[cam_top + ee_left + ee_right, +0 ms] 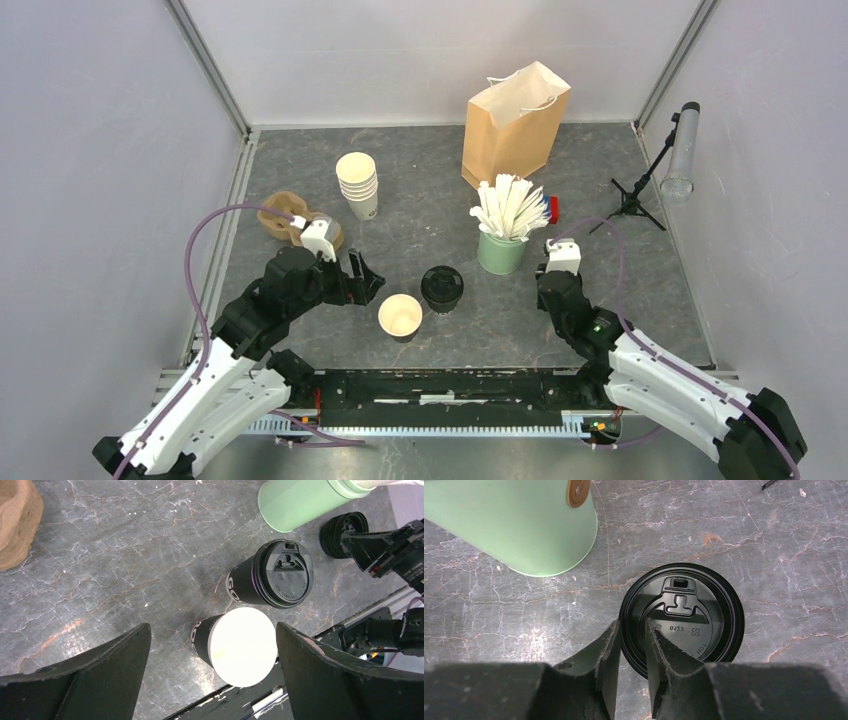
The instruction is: Pack the takeout coffee
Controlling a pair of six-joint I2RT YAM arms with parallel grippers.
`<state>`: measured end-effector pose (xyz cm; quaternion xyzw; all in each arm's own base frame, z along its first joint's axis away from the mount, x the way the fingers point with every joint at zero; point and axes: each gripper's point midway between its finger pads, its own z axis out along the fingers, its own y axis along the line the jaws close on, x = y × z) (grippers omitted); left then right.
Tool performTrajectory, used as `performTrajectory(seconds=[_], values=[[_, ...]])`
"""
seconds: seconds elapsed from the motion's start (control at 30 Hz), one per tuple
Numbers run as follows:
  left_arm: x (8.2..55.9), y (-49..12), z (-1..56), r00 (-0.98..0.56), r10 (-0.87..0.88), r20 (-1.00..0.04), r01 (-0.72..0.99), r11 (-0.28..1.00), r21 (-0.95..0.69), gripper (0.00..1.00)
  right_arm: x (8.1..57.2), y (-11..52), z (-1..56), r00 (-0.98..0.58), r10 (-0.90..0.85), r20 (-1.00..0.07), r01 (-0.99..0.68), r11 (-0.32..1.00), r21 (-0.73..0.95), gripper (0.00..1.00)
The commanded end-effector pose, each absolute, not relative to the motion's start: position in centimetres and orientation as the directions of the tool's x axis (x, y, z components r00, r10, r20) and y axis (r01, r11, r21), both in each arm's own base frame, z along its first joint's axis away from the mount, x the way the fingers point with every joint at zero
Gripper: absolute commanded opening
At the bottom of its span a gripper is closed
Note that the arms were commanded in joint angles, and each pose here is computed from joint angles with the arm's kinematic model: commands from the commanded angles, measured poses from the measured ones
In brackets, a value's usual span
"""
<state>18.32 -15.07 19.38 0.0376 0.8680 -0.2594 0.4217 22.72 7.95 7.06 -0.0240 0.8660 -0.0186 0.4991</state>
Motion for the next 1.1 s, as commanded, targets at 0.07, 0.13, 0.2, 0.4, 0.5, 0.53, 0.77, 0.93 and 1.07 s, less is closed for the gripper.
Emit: performTrajectory(seconds=[0.07, 0.13, 0.2, 0.4, 0.5, 0.53, 0.77, 0.93, 1.07], values=[[18.0, -15.2, 20.8, -0.554, -0.118, -0.824, 0.395, 0.834, -0.385, 1.00, 24.2, 8.3, 8.2, -0.423, -0.023, -0.906, -0.002, 1.000, -0.025, 0.30], [18.0, -14.9, 20.8, -0.553, -0.120, -0.824, 0.385, 0.841, -0.381, 1.00, 24.2, 8.3, 7.9, -0.420, -0.018, -0.907, 0.002, 1.000, -0.021, 0.29], [17.9, -14.9, 20.8, -0.552, -0.124, -0.825, 0.385, 0.839, -0.384, 1.00, 24.2, 8.2, 7.5, -0.427, -0.015, -0.904, 0.007, 1.000, -0.020, 0.28], [18.1, -14.6, 20.4, -0.553, -0.126, -0.823, 0.364, 0.853, -0.375, 1.00, 24.0, 8.0, 6.6, -0.448, -0.027, -0.894, 0.008, 0.999, -0.034, 0.24], [18.2, -14.6, 20.3, -0.559, -0.122, -0.820, 0.358, 0.857, -0.371, 1.00, 24.0, 8.0, 6.6, -0.445, -0.030, -0.895, 0.001, 0.999, -0.034, 0.18], [18.2, -14.6, 20.2, -0.562, -0.121, -0.818, 0.356, 0.858, -0.371, 1.00, 24.1, 8.1, 6.8, -0.441, -0.029, -0.897, -0.003, 1.000, -0.031, 0.15], [18.2, -14.5, 20.2, -0.559, -0.127, -0.819, 0.351, 0.859, -0.372, 1.00, 24.1, 7.8, 8.0, -0.427, -0.030, -0.904, 0.007, 0.999, -0.037, 0.00], [18.4, -14.3, 20.0, -0.562, -0.128, -0.817, 0.337, 0.866, -0.368, 1.00, 24.0, 7.5, 8.5, -0.419, -0.006, -0.908, 0.030, 0.999, -0.020, 0.00], [18.3, -14.4, 19.9, -0.566, -0.126, -0.815, 0.339, 0.866, -0.369, 1.00, 23.9, 7.5, 8.5, -0.420, -0.008, -0.908, 0.023, 1.000, -0.020, 0.04]])
